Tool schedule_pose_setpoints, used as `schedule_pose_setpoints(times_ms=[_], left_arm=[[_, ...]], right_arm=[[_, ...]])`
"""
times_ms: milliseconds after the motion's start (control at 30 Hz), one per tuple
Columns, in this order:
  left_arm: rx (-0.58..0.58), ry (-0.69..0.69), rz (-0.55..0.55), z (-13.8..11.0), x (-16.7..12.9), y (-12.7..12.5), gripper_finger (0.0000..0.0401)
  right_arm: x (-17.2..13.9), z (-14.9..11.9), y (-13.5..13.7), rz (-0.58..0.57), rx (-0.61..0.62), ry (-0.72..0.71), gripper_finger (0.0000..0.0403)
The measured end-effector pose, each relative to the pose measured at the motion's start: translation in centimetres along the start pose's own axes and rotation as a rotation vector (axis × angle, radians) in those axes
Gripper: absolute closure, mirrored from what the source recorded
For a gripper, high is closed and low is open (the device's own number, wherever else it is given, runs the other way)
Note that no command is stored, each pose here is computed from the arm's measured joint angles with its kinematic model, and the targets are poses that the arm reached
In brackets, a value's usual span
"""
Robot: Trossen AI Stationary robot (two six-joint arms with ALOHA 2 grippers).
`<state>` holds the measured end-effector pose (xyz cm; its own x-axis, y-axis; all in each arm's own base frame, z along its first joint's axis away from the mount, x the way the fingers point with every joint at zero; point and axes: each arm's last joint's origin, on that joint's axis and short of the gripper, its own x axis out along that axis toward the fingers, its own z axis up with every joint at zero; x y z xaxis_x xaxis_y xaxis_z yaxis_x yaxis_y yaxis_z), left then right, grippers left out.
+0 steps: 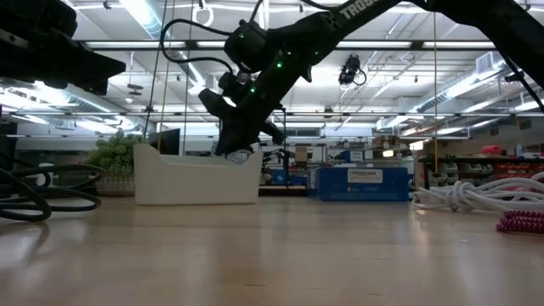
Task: Pick and place USB-C Cables
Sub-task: Put the blue charger cable into the white bin, then put the pink charger cable into the white bin
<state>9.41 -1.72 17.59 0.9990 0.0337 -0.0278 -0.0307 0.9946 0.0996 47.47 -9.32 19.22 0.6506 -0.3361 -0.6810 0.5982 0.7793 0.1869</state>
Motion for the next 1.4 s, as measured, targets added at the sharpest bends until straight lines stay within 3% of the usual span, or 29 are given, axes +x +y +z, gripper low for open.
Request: schedule_pose_setpoints(times_ms=[367,1100,1300,1400], left_arm=[[0.0,0.0,0.0,0.0,0.0,0.0,0.0381],[0.0,0.0,0.0,0.0,0.0,0.0,0.0381],[0.0,0.0,0.0,0.0,0.0,0.0,0.038],[0.0,0.0,0.0,0.0,0.0,0.0,0.0381]], right_arm=[[0.0,-0.4,0.1,0.048,0.037,0.063,0.0359],[-0.1,-0.3,-0.7,0.062,0.082,0.132,0.0288],[-1.0,1.1,-0.1,0.092,-0.012,0.118,0.0288],[-1.6,2.1,0.5,0.162,-0.113,0.11,0.0288]])
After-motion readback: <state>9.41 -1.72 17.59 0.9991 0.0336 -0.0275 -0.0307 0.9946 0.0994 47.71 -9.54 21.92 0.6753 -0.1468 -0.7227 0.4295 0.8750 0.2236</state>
